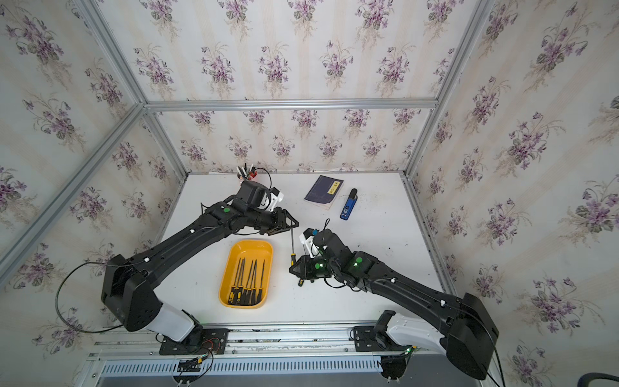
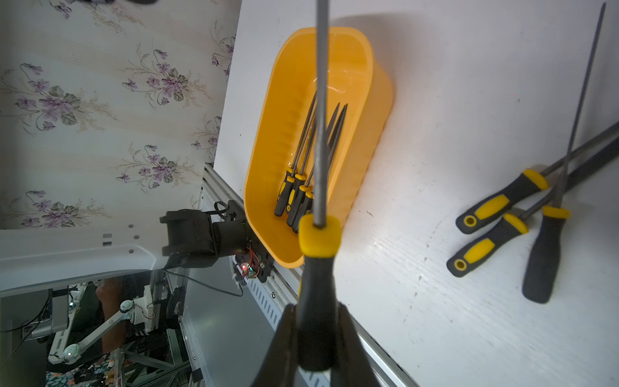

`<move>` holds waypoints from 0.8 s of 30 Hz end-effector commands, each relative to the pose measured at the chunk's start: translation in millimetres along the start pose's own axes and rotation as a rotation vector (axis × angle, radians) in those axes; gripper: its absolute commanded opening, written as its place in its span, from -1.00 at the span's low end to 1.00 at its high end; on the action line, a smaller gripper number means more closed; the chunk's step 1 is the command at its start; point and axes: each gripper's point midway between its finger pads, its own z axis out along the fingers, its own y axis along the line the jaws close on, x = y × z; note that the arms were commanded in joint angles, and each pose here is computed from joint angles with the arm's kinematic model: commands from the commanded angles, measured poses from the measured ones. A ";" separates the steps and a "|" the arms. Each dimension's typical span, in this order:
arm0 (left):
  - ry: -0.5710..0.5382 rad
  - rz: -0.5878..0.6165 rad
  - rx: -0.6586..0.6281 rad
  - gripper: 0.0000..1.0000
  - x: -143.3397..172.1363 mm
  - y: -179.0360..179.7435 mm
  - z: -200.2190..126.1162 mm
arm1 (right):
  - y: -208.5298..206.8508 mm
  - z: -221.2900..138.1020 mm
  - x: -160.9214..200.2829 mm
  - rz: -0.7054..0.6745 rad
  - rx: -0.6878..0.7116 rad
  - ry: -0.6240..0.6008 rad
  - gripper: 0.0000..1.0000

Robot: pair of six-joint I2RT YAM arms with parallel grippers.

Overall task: Put the file tool into the storage box
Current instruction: Pick up the file tool from the center of the board.

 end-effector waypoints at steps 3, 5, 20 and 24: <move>0.055 -0.027 -0.083 -0.01 1.5 -0.4 -8.9 | -12.7 -4.2 -5.5 -0.006 0.100 -0.019 -1.00; 0.082 -0.005 -0.153 -0.01 2.6 3.6 -17.2 | -18.8 -7.5 -7.3 -0.011 0.144 -0.029 -1.00; 0.215 0.174 -0.493 -0.02 18.4 15.3 -24.5 | -28.1 3.2 -7.9 -0.060 0.239 0.007 -1.00; 0.231 0.196 -0.541 -0.02 19.3 19.6 -14.8 | -27.5 8.7 -5.1 -0.073 0.248 0.027 -1.00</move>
